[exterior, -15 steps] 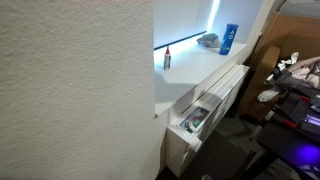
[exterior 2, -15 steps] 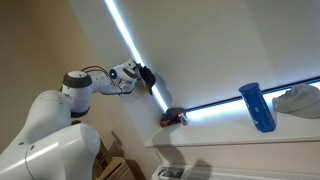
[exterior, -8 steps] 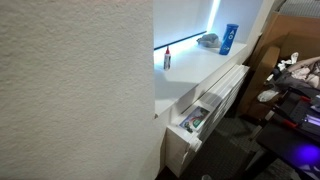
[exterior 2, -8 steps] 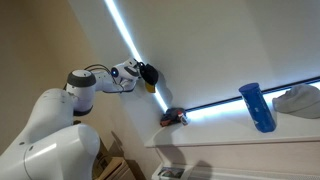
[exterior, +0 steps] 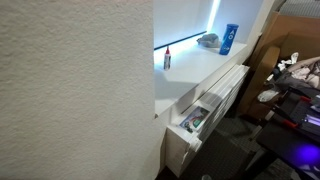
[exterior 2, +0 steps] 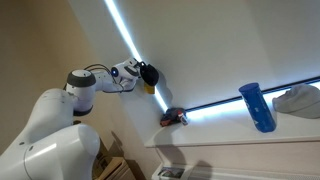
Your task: Move the black cap to the left
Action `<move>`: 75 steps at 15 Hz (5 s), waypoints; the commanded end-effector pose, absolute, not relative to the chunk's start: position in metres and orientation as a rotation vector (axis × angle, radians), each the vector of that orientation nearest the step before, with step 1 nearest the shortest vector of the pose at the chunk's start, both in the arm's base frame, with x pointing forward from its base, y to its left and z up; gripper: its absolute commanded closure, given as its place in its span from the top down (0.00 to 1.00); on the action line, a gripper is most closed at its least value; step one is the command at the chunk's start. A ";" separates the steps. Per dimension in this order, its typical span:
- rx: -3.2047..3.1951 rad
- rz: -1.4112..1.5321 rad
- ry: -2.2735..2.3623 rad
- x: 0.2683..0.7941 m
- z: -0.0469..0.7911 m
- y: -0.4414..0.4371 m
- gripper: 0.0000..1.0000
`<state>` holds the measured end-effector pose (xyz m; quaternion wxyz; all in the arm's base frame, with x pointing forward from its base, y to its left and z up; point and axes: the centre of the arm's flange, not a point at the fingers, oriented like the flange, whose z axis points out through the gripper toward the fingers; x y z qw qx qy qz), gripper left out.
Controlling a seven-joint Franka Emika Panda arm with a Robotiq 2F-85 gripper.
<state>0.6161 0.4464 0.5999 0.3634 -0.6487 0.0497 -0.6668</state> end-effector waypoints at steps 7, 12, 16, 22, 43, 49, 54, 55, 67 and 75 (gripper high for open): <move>-1.612 -1.914 0.070 0.616 0.625 0.415 0.51; -1.654 -2.040 -0.189 0.608 0.625 0.430 0.00; -1.678 -2.177 -0.190 0.604 0.628 0.429 0.00; -1.562 -2.494 -0.037 0.599 0.650 0.406 0.00; -1.154 -2.242 0.499 0.554 0.848 0.301 0.00; -0.939 -1.963 0.690 0.579 0.837 0.278 0.00; -0.831 -1.654 0.764 0.636 0.743 0.327 0.00; -0.815 -1.587 0.786 0.646 0.718 0.332 0.00; -0.905 -0.831 1.018 0.572 0.533 0.437 0.00; -1.098 -0.840 1.308 0.584 0.517 0.433 0.00</move>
